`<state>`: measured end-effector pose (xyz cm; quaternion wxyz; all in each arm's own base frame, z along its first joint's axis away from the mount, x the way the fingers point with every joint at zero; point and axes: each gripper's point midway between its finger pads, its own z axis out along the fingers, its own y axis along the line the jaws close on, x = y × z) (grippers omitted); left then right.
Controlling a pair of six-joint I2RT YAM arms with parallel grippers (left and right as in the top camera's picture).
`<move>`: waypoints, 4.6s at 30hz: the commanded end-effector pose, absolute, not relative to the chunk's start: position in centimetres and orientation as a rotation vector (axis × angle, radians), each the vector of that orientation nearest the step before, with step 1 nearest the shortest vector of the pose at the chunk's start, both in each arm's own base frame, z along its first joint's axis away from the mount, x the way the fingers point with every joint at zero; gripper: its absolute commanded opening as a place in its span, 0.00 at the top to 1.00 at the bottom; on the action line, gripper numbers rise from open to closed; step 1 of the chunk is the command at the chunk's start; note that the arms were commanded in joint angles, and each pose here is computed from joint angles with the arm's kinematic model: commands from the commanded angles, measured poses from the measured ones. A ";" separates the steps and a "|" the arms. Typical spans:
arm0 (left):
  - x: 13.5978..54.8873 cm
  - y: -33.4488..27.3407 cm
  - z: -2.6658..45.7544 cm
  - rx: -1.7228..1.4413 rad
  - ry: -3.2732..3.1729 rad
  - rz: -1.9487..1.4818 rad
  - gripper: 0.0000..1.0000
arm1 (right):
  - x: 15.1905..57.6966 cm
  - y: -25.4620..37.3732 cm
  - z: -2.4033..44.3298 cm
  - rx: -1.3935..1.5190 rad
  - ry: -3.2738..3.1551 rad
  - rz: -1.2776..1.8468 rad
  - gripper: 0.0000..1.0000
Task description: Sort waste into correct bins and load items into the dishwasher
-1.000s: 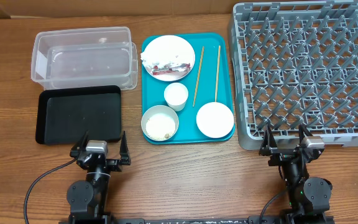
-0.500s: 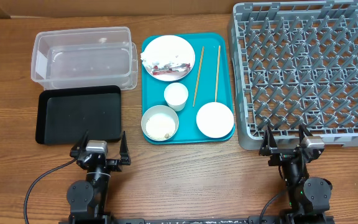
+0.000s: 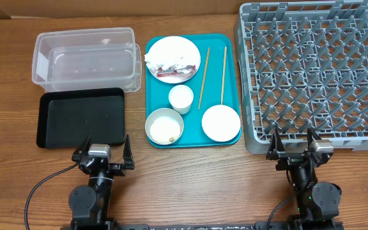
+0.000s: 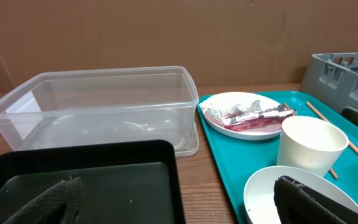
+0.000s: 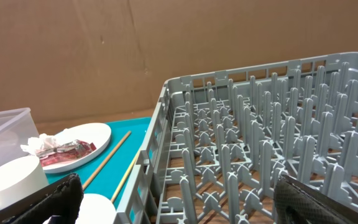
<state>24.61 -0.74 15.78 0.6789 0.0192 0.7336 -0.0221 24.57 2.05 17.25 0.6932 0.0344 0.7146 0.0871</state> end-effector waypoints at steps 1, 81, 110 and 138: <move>24.6 -0.4 15.7 0.043 1.642 -0.025 0.00 | 24.6 1.8 17.1 0.081 1.590 0.181 0.00; 52.2 -17.5 22.1 0.889 2.271 -0.002 0.01 | 29.7 9.6 27.3 -0.209 2.279 0.564 0.00; 53.8 -17.9 3.0 1.102 2.511 -0.029 0.00 | 29.3 8.3 25.3 -0.153 2.369 0.476 0.00; 55.5 -18.4 17.8 0.581 2.465 -0.149 0.96 | 29.3 8.3 25.3 -0.150 2.370 0.484 0.00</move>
